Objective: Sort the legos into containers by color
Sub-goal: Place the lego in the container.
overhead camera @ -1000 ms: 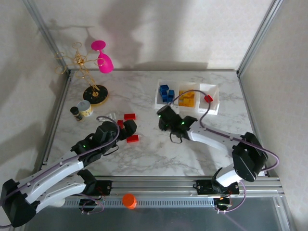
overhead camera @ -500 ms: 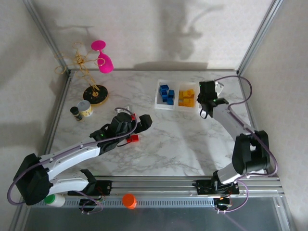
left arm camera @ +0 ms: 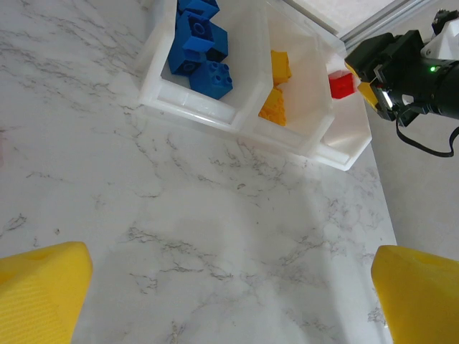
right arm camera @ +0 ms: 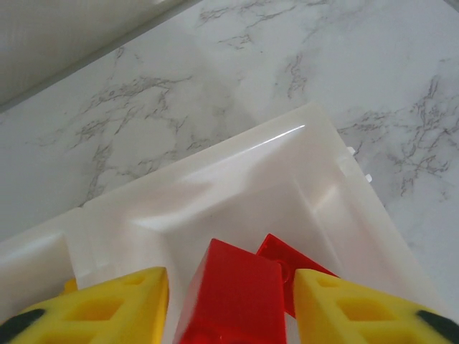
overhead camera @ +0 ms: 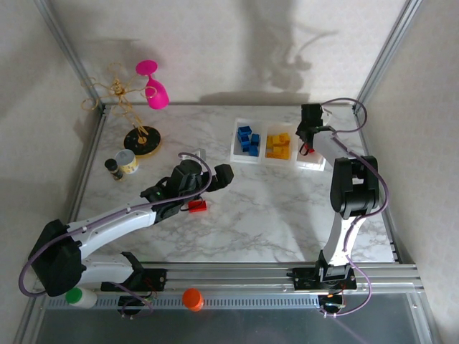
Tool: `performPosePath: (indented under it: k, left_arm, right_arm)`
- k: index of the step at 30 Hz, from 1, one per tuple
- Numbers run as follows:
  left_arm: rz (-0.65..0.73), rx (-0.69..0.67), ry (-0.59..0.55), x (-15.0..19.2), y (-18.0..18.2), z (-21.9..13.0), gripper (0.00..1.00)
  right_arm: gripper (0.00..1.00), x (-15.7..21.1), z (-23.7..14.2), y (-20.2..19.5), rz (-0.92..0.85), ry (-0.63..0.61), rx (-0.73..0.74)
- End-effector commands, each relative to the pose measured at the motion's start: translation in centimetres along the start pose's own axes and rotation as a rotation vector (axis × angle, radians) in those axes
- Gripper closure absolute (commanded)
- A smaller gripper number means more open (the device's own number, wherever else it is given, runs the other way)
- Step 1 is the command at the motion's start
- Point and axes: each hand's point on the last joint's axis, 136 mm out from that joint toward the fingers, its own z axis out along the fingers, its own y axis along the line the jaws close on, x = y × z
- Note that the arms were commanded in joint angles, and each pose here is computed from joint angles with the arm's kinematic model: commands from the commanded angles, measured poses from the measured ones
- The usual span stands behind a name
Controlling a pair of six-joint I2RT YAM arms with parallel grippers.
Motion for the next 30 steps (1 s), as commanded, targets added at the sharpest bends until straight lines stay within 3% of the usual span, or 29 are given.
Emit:
performPosePath:
  k: [1,6,13,23,30]
  left_arm:
    - [0.027,0.013,-0.018,-0.9,-1.0,-0.1,0.00]
    - [0.030,0.010,-0.032,-1.3,-1.1,-0.6,0.00]
    - [0.010,-0.042,-0.089,-2.2,0.5,-2.8,0.00]
    - [-0.065,-0.185,-0.132,-1.2,6.2,-7.6,0.00]
    - [-0.136,-0.266,-0.181,-0.8,9.5,-11.3,0.00]
  right_arm:
    - [0.45,-2.0,-2.0,1.1,0.003,-0.033,-0.059]
    - [0.42,-1.5,-4.4,2.1,-0.010,-0.032,-0.109]
    - [0.37,3.0,-10.1,6.7,-0.113,0.001,-0.238]
    - [0.28,16.2,-18.6,14.1,-0.375,0.139,-0.513]
    - [0.21,27.4,-23.1,18.1,-0.698,0.220,-0.742]
